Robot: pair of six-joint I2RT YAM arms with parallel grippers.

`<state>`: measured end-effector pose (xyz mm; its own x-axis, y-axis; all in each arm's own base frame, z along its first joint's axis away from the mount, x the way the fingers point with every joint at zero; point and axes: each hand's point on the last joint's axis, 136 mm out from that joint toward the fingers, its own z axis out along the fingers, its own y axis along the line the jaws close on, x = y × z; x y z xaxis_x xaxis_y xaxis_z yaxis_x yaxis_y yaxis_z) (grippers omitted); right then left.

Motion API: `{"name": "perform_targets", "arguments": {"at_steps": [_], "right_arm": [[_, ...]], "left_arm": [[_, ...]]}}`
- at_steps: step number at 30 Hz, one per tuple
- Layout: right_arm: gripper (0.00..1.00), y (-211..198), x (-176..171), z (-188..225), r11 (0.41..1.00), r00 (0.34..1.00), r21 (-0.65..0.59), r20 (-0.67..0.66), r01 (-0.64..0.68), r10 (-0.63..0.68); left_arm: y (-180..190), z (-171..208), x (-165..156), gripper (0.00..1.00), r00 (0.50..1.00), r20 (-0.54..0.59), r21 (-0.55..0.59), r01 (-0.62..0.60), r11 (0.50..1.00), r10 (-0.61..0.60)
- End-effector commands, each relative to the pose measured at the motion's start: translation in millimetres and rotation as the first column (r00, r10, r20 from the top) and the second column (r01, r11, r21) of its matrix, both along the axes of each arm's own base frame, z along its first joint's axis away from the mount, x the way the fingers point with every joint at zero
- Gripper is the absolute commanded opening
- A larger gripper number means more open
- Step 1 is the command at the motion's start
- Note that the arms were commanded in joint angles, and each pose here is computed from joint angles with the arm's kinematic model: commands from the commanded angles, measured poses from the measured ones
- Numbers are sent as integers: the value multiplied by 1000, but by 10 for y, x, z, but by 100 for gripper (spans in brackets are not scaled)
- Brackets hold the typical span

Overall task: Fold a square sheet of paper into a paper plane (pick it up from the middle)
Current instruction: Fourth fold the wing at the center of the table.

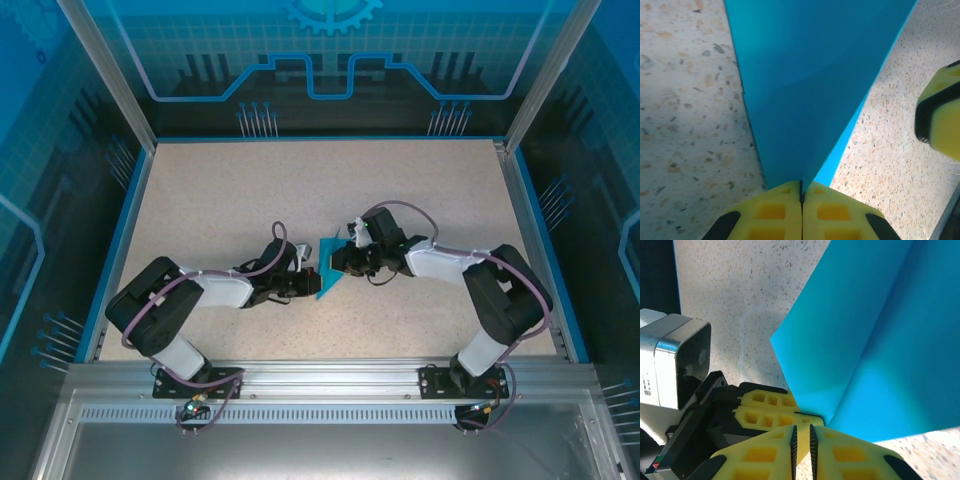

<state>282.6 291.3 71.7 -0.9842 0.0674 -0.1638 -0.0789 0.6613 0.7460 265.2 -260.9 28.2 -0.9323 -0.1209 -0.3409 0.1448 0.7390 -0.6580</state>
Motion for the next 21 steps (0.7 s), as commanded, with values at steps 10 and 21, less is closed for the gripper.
{"name": "perform_targets", "arguments": {"at_steps": [10, 21], "right_arm": [[15, 298, 183, -6, 996, 999, 80, -19, -26, 28], [15, 260, 240, -195, 998, 999, 55, -52, -2, 5]], "left_arm": [[-15, -62, -22, 6, 998, -56, -56, 7, 998, -10], [51, -202, -47, 5, 993, -114, -51, -43, 998, 36]]}}
